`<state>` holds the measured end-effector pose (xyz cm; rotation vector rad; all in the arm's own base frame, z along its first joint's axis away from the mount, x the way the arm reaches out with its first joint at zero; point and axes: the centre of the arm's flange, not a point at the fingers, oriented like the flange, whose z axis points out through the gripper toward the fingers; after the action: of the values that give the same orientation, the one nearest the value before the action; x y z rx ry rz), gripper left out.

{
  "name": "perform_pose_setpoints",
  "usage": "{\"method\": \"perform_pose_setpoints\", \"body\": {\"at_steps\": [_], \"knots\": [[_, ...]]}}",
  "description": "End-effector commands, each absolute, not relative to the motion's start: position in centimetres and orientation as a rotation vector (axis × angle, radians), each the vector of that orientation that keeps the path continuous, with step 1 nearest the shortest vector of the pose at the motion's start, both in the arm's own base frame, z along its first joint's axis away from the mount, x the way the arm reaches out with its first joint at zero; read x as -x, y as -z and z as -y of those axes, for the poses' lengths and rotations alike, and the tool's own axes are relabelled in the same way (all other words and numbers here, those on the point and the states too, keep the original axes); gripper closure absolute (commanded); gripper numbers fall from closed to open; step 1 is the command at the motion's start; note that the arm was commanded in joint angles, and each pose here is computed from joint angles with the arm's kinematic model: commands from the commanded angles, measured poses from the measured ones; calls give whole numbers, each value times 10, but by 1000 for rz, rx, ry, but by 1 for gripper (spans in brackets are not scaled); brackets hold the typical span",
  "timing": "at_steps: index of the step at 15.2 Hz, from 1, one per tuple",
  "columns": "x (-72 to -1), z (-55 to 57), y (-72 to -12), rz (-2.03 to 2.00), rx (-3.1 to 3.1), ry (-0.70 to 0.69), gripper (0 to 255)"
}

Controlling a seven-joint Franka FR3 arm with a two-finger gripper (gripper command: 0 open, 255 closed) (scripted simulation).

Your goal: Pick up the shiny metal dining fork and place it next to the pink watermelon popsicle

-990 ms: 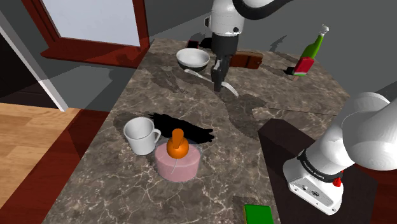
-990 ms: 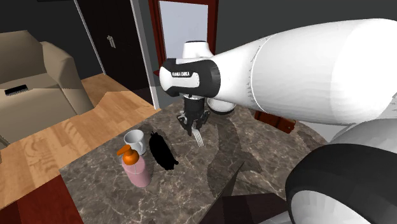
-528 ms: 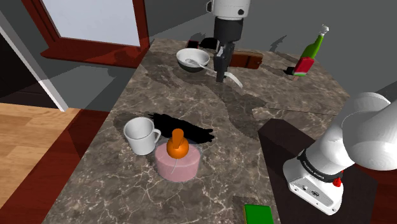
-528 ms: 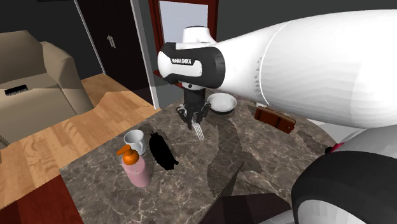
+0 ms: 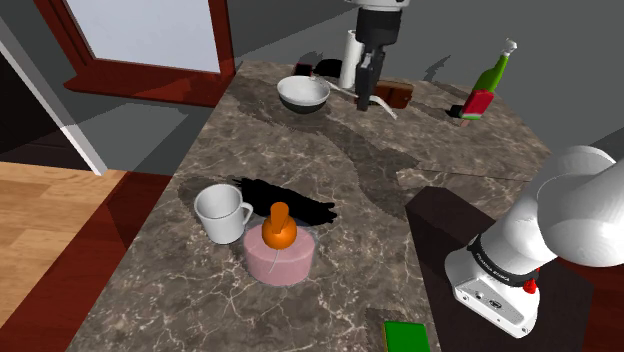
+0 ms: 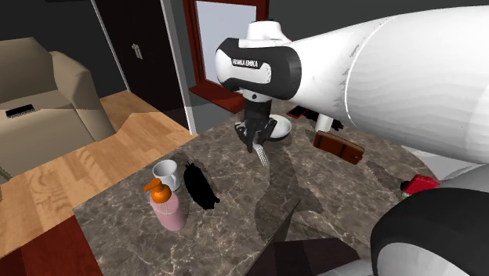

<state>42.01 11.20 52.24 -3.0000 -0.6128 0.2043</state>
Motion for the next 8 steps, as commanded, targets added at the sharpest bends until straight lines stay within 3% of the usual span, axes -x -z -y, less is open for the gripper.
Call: {"method": "perform_pose_setpoints", "body": {"at_steps": [1,8], "knots": [[-422,-86,-521,615,2999,-204,255],[-429,6,-521,615,2999,-204,255]]}}
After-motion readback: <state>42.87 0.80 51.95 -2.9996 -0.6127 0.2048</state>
